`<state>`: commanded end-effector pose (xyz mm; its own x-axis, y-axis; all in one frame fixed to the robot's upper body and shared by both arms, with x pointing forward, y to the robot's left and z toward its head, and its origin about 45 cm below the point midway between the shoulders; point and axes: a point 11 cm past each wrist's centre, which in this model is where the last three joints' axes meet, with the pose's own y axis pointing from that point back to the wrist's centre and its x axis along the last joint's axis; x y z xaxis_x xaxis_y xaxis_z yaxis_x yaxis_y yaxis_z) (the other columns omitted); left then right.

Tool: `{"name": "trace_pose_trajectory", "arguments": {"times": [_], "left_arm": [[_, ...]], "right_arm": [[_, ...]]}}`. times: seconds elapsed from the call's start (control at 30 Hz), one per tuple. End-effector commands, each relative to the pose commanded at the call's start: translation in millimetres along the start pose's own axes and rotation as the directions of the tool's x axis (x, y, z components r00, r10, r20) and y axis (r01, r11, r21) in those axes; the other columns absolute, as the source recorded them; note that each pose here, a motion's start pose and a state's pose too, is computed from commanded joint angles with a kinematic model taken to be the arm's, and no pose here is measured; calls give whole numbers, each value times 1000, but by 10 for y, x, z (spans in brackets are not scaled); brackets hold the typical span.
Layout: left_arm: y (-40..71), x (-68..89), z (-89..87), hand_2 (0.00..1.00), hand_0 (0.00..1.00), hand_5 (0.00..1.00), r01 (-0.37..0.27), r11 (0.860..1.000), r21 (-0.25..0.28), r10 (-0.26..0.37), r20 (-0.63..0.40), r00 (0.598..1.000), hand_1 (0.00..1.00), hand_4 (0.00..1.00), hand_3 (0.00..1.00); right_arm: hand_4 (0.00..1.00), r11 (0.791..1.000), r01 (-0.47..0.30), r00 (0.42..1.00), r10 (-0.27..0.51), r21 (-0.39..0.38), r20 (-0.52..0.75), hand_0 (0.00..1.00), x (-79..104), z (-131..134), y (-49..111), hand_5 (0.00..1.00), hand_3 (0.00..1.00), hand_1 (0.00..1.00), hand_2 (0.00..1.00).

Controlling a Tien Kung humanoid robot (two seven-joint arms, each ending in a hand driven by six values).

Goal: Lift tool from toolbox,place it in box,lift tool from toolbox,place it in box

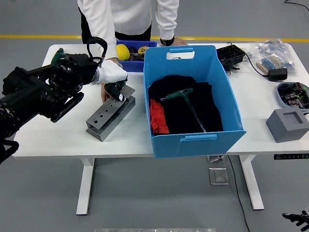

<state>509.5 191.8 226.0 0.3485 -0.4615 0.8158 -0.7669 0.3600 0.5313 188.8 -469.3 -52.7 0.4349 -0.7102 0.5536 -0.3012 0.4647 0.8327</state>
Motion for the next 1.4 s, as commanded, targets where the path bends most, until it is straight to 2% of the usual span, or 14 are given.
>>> {"name": "trace_pose_trajectory", "arguments": {"times": [0.17,0.2,0.37,0.4,0.6,0.63,0.8,0.83,1.2,1.23,1.4], "left_arm": [[5,-5,-12,229,576,561,-5,1000,-1,5,8,1000,250,827,281],[5,-8,-13,215,527,535,-6,1000,-2,6,10,1000,233,834,258],[6,-14,-11,215,527,535,-12,1000,-7,12,15,1000,233,834,258],[7,-14,-12,205,451,511,-13,1000,-8,13,15,1000,219,850,247],[11,-11,-25,205,451,511,-18,1000,-7,18,20,1000,219,850,247],[12,-10,-26,195,398,485,-19,1000,-7,19,21,1000,207,854,242],[13,-6,-27,195,398,485,-21,1000,-8,22,25,999,207,854,242],[13,-6,-27,187,337,472,-22,1000,-8,22,25,999,193,852,235],[17,8,-24,175,297,467,-42,999,-17,43,46,998,173,859,220],[17,9,-23,154,248,290,-45,999,-18,46,49,998,143,803,188],[24,19,-10,154,248,290,-75,997,-34,77,68,995,143,803,188]], "right_arm": [[776,1000,0,1000,0,0,4,597,1,-2,0,580,530,586,640],[776,1000,0,1000,0,0,4,597,1,-2,0,580,530,586,640],[776,1000,0,1000,0,0,7,597,-2,2,0,580,530,586,640],[776,1000,0,1000,0,0,7,597,-2,3,0,579,530,586,639],[776,1000,1,1000,-1,-1,8,597,-5,10,-1,579,530,586,639],[776,1000,1,1000,-1,-1,8,597,-5,11,-1,580,530,586,640],[776,1000,2,1000,-2,-2,8,597,-7,13,-1,580,530,586,640],[776,1000,1,1000,-1,-2,8,597,-7,14,-1,580,530,586,640],[776,1000,2,1000,-2,-1,8,597,-10,16,-1,579,530,586,640],[775,1000,2,1000,-2,-2,8,597,-11,17,-2,580,530,586,639],[775,1000,2,1000,-2,-3,11,597,-15,26,-2,580,530,586,639]]}}
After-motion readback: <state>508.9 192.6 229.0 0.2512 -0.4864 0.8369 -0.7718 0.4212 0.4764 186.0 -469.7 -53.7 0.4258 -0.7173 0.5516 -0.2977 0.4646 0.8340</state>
